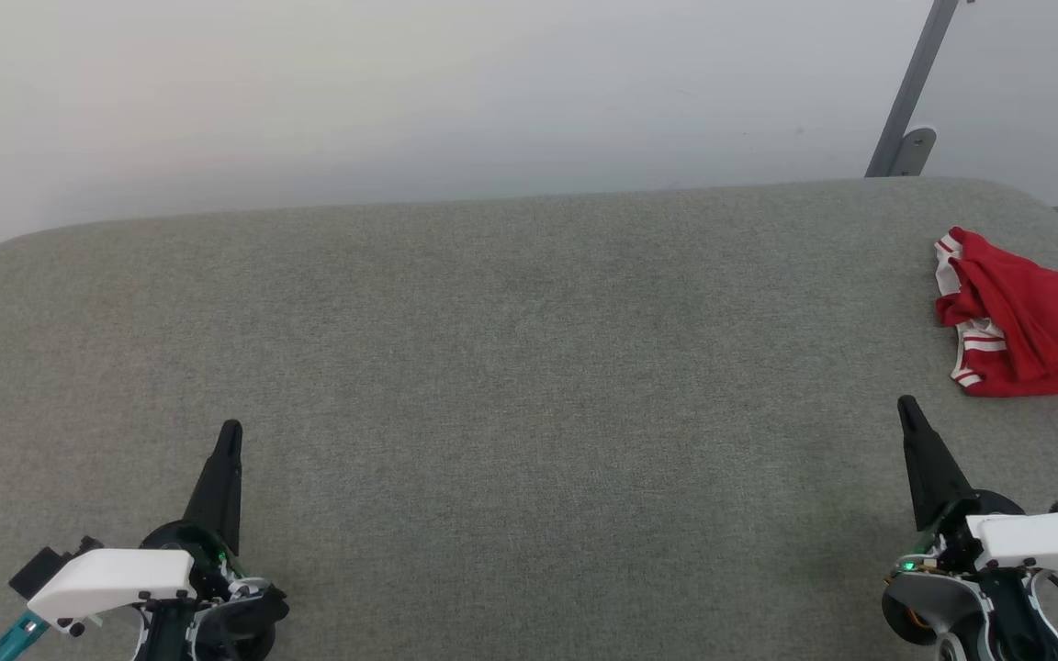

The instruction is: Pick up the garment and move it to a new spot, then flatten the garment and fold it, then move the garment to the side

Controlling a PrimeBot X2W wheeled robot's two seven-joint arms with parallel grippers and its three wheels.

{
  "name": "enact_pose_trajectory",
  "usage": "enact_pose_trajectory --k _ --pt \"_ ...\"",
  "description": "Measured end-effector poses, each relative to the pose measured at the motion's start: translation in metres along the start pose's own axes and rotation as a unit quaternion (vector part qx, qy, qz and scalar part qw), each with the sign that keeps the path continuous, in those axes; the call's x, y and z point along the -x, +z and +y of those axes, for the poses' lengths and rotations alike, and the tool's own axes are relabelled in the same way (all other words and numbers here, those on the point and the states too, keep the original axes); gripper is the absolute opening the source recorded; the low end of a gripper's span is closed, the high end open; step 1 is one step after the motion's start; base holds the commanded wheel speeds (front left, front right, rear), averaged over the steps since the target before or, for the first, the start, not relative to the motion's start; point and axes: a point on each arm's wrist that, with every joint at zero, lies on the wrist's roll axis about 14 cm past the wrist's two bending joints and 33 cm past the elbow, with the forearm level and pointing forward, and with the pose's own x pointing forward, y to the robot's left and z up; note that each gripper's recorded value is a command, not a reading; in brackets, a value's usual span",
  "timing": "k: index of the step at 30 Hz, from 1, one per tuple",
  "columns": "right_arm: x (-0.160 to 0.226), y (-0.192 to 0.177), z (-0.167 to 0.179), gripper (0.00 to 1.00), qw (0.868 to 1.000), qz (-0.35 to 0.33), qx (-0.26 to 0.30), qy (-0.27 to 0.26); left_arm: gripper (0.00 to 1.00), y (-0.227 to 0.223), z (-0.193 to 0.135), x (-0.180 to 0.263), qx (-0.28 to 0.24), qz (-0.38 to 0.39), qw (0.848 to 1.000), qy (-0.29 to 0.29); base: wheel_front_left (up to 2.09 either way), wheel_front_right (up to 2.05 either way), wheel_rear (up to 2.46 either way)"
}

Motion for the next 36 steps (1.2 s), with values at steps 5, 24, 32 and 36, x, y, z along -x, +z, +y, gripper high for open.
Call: enact_pose_trajectory --k 5,24,32,36 --pt "0.0 -0.0001 0.0 0.0 1.0 0.0 0.0 0.0 0.0 0.0001 0.0 0.0 0.0 0.0 1.0 0.0 0.0 0.0 0.0" --pt "0.0 0.0 0.0 0.0 1.0 0.0 0.0 0.0 0.0 0.0 0.0 0.0 0.0 0.0 1.0 0.0 0.0 0.0 0.0" --pt "0.0 -0.0001 0.0 0.0 1.0 0.0 0.0 0.0 0.0 0.0001 0.0 0.0 0.0 0.0 1.0 0.0 0.0 0.0 0.0" --pt "0.0 -0.0001 0.0 0.0 1.0 0.0 0.0 0.0 0.0 0.0 0.0 0.0 0.0 0.0 1.0 0.0 0.0 0.0 0.0"
